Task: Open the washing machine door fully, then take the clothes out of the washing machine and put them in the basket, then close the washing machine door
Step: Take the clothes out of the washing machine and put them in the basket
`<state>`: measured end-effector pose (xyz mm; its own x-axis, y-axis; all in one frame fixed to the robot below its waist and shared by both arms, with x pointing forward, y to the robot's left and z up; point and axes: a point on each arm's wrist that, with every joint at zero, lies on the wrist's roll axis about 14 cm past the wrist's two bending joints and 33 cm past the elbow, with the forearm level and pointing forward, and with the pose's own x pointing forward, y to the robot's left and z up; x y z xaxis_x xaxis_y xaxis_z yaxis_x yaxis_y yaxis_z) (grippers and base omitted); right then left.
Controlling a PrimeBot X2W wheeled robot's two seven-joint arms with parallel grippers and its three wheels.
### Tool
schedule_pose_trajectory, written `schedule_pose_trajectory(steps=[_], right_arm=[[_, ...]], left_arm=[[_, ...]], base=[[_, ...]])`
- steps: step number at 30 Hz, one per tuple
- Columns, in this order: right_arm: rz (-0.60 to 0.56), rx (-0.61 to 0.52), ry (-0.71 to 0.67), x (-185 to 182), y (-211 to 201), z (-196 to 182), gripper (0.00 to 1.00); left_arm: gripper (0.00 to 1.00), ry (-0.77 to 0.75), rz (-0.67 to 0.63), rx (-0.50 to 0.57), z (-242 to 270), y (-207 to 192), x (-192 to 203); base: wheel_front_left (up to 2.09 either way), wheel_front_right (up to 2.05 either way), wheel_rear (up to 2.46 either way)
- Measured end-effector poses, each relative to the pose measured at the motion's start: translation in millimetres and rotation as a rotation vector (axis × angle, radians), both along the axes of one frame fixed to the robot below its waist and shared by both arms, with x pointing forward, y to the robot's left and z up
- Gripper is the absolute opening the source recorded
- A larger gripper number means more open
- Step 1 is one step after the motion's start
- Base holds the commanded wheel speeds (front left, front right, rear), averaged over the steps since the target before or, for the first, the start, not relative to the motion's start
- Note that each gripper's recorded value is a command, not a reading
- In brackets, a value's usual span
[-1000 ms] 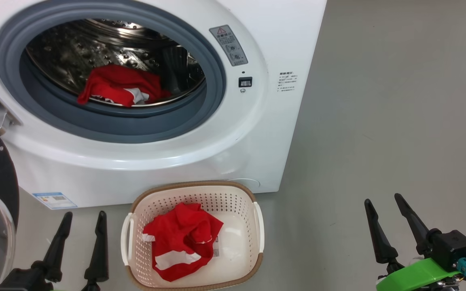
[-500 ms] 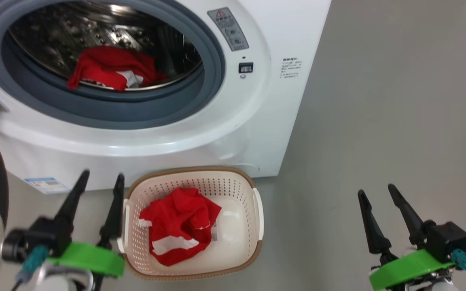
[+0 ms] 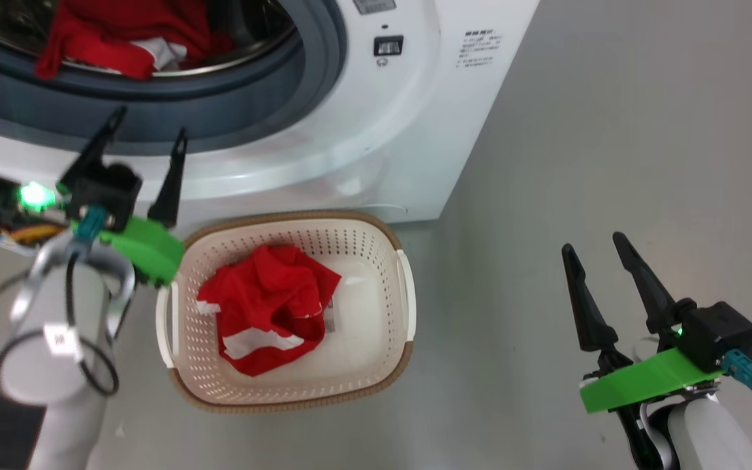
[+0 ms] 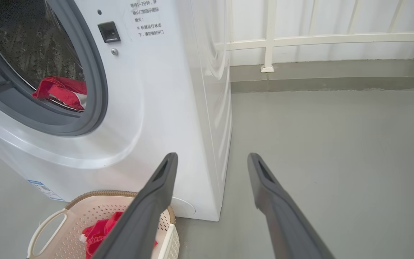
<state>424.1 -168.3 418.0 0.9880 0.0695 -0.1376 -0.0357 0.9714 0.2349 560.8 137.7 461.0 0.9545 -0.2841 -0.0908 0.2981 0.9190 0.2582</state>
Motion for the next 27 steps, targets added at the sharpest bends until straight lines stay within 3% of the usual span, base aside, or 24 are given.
schedule_pose_trajectory(steps=[6,14,27], right_arm=[[-0.01,0.025,0.018,12.2,-1.3,-11.7,1.0],[-0.022,0.034,0.043,19.2,-4.7,-24.7,1.0],[-0.044,0.056,0.064,22.6,-11.2,-34.6,1.0]], left_arm=[[1.0,0.026,-0.025,0.162,-11.9,-8.0,41.3],[1.0,0.126,-0.001,0.292,-31.5,-3.8,77.8],[1.0,0.256,0.048,0.377,-63.5,7.1,105.8]], base=[[0.0,0.0,0.0],[0.0,0.0,0.0],[0.0,0.0,0.0]])
